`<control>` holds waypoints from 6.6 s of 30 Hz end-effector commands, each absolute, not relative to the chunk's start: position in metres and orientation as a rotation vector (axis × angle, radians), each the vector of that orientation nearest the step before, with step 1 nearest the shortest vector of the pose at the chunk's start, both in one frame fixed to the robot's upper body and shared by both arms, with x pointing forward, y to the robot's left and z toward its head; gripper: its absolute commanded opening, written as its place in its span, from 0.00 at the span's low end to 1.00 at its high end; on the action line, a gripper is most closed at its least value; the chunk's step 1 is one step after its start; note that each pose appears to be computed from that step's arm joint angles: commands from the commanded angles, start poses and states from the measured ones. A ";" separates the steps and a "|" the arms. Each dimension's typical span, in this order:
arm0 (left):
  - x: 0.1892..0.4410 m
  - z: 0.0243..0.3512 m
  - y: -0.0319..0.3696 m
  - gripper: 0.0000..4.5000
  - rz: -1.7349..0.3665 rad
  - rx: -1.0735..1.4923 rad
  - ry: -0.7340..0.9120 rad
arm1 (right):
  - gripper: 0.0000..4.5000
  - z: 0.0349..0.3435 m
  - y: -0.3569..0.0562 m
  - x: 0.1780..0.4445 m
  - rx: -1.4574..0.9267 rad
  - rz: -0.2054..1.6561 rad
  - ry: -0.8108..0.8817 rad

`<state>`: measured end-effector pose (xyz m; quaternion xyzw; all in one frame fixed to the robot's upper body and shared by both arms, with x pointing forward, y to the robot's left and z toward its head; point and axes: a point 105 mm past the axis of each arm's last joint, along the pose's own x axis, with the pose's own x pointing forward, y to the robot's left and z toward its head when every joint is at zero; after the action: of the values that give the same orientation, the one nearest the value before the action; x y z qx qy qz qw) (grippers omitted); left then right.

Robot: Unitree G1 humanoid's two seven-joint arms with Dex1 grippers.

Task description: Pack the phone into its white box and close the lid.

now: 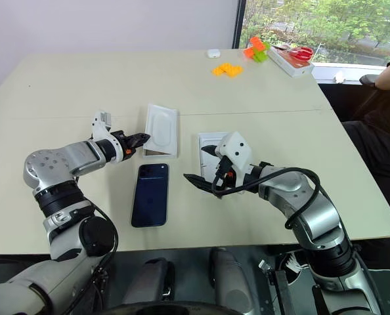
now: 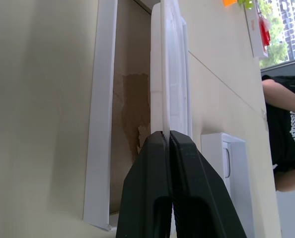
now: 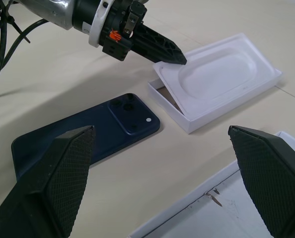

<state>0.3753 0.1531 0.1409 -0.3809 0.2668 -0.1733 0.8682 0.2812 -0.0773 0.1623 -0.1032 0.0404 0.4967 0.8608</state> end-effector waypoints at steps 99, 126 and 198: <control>0.330 0.193 0.269 0.68 -0.189 -0.072 0.206 | 1.00 0.175 -0.082 0.295 -0.272 1.003 0.025; 0.230 0.093 0.202 1.00 -0.601 -0.562 0.805 | 0.01 0.119 -0.027 0.291 -0.761 1.224 0.154; 0.235 0.098 0.159 0.01 -0.598 -0.848 0.817 | 0.00 0.099 0.009 0.287 -0.587 1.338 0.344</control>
<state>0.2319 0.1546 0.0910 -0.3950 0.3941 -0.2783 0.7818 0.2854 0.0049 0.0857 -0.2576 0.1860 0.6041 0.7308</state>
